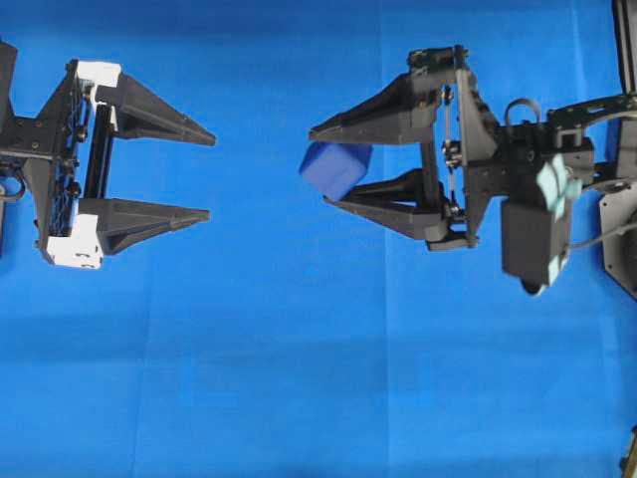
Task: Handover the blue block to the right arm after grasping it with the left arm, then place it in the designated position.
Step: 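Pull the cube away from the left gripper with the right gripper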
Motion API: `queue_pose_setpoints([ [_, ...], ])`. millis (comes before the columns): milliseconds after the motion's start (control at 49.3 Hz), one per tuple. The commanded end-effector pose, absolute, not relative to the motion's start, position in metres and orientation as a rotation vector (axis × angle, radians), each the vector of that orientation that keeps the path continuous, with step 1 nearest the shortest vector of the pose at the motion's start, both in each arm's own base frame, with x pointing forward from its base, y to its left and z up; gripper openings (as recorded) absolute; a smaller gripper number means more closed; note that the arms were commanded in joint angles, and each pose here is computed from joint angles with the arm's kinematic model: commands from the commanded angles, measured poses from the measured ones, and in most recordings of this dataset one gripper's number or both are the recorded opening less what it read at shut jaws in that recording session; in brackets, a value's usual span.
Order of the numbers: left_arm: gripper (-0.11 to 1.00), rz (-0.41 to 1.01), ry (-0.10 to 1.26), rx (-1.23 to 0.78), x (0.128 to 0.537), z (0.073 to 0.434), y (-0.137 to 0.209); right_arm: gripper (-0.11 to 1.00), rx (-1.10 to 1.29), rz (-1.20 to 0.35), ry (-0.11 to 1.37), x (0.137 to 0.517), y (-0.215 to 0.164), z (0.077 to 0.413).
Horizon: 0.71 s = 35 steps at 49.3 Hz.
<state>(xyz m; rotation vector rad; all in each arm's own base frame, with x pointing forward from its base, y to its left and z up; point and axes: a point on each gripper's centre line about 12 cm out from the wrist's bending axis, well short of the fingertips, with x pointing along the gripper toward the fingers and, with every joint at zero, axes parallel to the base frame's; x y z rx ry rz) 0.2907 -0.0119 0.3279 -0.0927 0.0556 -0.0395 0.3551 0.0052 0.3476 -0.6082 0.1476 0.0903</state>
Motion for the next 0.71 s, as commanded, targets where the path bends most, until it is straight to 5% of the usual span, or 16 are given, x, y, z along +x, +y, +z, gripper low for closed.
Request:
queue_pose_setpoints([
  [0, 0.93, -0.043, 0.03, -0.087, 0.2915, 0.3369, -0.0124, 0.55, -0.523, 0.079, 0.117, 0.3485, 0.0075, 0.3606],
  [365, 0.93, -0.044, 0.031, -0.089, 0.2918, 0.3364, -0.0128, 0.55, -0.077, 0.056, 0.122, 0.342, 0.0112, 0.3644],
  [690, 0.93, -0.044, 0.031, -0.087, 0.2918, 0.3364, -0.0129, 0.55, -0.041, 0.042, 0.136, 0.3397, 0.0108, 0.3632],
])
